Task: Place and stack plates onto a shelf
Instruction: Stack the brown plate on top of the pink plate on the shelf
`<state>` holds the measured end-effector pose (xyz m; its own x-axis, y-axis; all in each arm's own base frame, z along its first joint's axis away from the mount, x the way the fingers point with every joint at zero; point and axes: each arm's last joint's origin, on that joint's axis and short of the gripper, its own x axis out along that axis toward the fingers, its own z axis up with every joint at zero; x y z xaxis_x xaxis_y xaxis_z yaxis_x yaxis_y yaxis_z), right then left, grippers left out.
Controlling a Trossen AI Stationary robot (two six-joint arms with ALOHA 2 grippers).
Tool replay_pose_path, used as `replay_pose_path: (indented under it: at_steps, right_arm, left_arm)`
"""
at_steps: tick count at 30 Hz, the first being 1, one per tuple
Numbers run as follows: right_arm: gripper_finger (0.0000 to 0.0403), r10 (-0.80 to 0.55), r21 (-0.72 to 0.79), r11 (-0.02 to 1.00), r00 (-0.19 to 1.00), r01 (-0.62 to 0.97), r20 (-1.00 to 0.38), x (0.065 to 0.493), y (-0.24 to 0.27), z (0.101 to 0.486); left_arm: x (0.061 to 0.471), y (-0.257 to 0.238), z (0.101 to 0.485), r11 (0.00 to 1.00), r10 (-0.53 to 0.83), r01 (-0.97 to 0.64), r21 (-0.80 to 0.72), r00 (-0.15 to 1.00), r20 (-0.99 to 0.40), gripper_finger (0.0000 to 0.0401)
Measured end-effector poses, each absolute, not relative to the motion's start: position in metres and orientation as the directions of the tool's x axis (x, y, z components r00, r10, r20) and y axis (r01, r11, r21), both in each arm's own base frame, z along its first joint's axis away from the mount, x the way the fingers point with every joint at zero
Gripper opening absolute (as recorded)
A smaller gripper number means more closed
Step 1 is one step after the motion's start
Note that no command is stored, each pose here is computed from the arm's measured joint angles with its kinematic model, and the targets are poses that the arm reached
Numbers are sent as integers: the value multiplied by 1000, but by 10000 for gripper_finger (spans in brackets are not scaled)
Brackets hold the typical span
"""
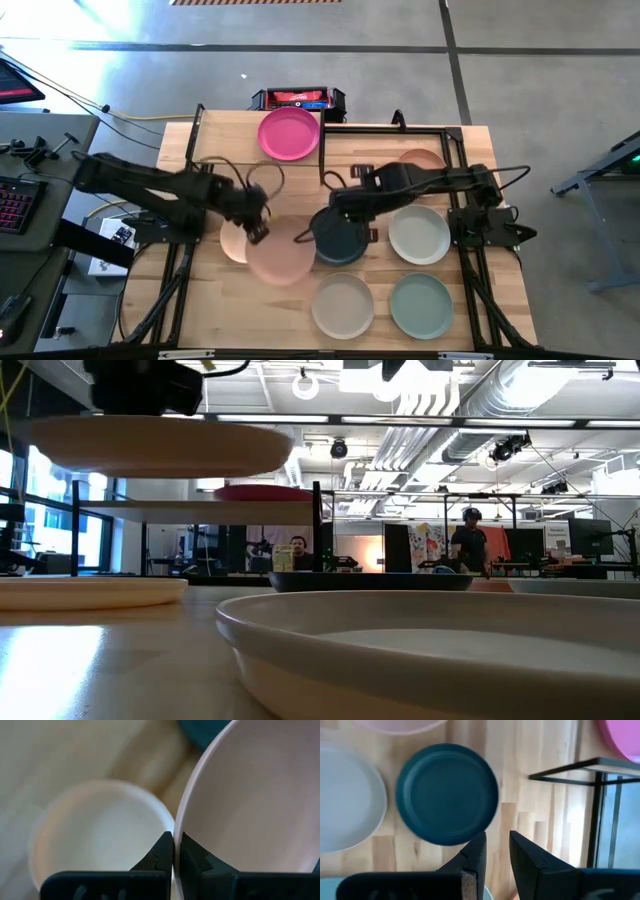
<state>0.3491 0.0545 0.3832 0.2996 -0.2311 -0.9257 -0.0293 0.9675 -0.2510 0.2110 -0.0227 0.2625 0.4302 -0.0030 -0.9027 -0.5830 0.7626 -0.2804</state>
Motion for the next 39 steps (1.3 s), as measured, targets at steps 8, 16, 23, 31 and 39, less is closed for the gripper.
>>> replay_pose_path:
  at_steps: [8, 16, 23, 31, 39]
  right_arm:
    - [64, -255, -247, 967, 314, 65, -914, 357, 21, 384]
    - [64, -285, -236, 958, 445, 163, -849, 372, -14, 391]
    - [64, -337, -214, 936, 534, 280, -776, 381, -49, 398]
    - [64, -415, -163, 897, 657, 410, -630, 391, -86, 413]
    - [85, -467, -181, 876, 696, 446, -546, 391, -110, 421]
  left_arm:
    - [194, 23, 281, 665, 127, -681, -305, 507, -853, 1]
    - [184, 60, 288, 594, 263, -753, -284, 515, -816, 1]
    - [176, 84, 302, 562, 331, -782, -271, 513, -792, 1]
    - [167, 103, 325, 565, 415, -790, -239, 522, -745, 1]
    - [159, 116, 335, 569, 473, -800, -192, 509, -719, 1]
